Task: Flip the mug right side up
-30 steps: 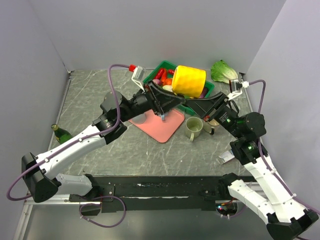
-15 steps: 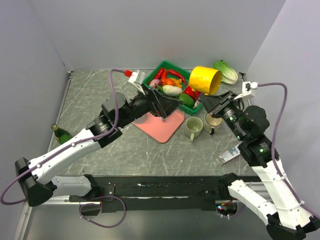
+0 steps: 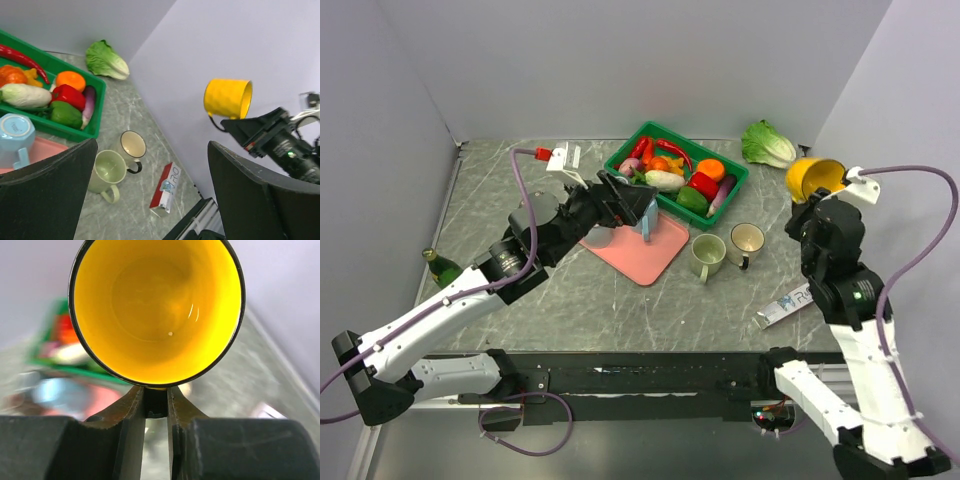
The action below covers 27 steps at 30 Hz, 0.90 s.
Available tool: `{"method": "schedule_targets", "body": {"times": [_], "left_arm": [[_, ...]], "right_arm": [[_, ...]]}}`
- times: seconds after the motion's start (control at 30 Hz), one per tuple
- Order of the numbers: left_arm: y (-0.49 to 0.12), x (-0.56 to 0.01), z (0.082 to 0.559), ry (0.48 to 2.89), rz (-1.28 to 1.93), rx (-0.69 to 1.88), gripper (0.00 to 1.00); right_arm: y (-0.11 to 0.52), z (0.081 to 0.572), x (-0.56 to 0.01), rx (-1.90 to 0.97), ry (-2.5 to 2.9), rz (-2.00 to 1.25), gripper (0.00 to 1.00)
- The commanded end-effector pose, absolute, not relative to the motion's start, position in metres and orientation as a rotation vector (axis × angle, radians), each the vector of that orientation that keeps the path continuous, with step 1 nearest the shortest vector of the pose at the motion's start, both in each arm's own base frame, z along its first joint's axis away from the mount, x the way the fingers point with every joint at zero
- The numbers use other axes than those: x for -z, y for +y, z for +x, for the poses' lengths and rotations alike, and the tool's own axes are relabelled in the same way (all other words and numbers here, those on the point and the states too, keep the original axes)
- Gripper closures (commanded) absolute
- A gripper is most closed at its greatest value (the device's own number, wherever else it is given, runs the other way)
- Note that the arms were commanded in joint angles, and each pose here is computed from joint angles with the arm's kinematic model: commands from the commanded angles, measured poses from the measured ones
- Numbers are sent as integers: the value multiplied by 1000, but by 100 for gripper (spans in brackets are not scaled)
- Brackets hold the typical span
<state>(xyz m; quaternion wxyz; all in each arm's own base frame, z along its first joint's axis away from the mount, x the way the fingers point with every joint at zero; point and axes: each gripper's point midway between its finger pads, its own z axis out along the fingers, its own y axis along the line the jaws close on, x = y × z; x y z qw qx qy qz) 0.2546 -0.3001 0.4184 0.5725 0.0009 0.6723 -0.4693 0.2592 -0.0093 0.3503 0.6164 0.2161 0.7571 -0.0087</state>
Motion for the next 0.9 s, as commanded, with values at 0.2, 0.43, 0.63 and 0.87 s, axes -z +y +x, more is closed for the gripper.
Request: {"method": "schedule_targets", "body": {"times": [0.2, 0.43, 0.63, 0.87], "left_arm": [[-288, -417, 257, 1588, -9, 1026, 4], [-280, -411, 254, 1605, -15, 1010, 4], [-273, -406, 250, 1606, -31, 1006, 4], [-268, -399, 247, 1592, -48, 1020, 4]], "right_arm": [[-52, 268, -243, 212, 1990, 688, 100], [-55, 283, -195, 238, 2104, 737, 100], [-61, 287, -176, 235, 2154, 789, 100], [-73, 285, -162, 318, 2124, 781, 100]]}}
